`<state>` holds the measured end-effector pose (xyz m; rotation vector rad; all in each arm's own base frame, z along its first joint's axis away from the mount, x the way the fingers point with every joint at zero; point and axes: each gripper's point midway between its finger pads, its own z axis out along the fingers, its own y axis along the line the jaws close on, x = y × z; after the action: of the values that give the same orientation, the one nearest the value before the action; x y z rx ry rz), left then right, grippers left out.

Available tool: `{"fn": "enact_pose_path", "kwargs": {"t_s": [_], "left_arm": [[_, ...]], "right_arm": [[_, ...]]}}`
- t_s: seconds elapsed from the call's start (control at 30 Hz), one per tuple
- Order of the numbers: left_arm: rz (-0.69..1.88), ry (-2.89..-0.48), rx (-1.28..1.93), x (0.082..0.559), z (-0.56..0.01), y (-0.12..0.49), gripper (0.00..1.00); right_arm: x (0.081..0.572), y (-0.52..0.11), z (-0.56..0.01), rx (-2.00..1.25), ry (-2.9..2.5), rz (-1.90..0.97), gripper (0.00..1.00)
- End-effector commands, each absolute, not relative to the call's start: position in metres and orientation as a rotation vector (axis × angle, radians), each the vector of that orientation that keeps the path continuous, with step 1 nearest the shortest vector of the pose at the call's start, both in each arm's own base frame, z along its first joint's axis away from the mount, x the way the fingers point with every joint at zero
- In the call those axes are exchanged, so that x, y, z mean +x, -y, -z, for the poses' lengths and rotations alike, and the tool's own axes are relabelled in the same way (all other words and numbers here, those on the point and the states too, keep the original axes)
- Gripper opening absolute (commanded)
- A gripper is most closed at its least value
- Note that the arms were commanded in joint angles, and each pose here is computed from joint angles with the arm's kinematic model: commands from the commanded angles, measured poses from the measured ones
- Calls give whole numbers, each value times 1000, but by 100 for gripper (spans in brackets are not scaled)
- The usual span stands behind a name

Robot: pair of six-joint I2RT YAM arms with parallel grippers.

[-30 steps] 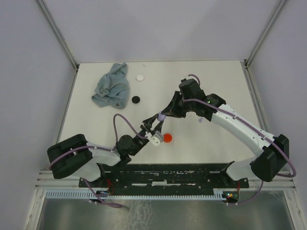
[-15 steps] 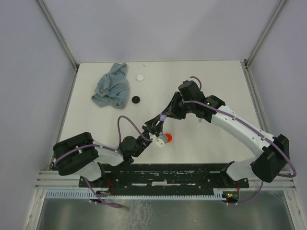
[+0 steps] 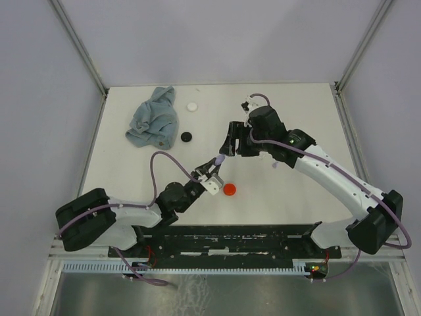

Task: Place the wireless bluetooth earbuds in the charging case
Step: Pick up the charging case at the center of the board.

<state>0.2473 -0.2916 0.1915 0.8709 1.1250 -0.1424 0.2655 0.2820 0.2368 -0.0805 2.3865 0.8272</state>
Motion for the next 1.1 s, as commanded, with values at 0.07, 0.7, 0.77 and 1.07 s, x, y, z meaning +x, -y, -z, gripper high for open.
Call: {"fn": "enact_pose_path", "kwargs": {"t_s": [0.07, 0.7, 0.77, 1.07], "left_arm": [[465, -1182, 832, 241, -211, 292, 13], [979, -1067, 902, 204, -253, 288, 13], [1000, -1047, 898, 200, -259, 287, 13], [1069, -1012, 928, 189, -268, 292, 13]], "right_arm": [[265, -280, -266, -622, -2123, -743, 74], [208, -293, -274, -1416, -1515, -824, 71], [208, -295, -270, -1436, -1504, -831, 70], [199, -306, -264, -1513, -1448, -925, 62]]}}
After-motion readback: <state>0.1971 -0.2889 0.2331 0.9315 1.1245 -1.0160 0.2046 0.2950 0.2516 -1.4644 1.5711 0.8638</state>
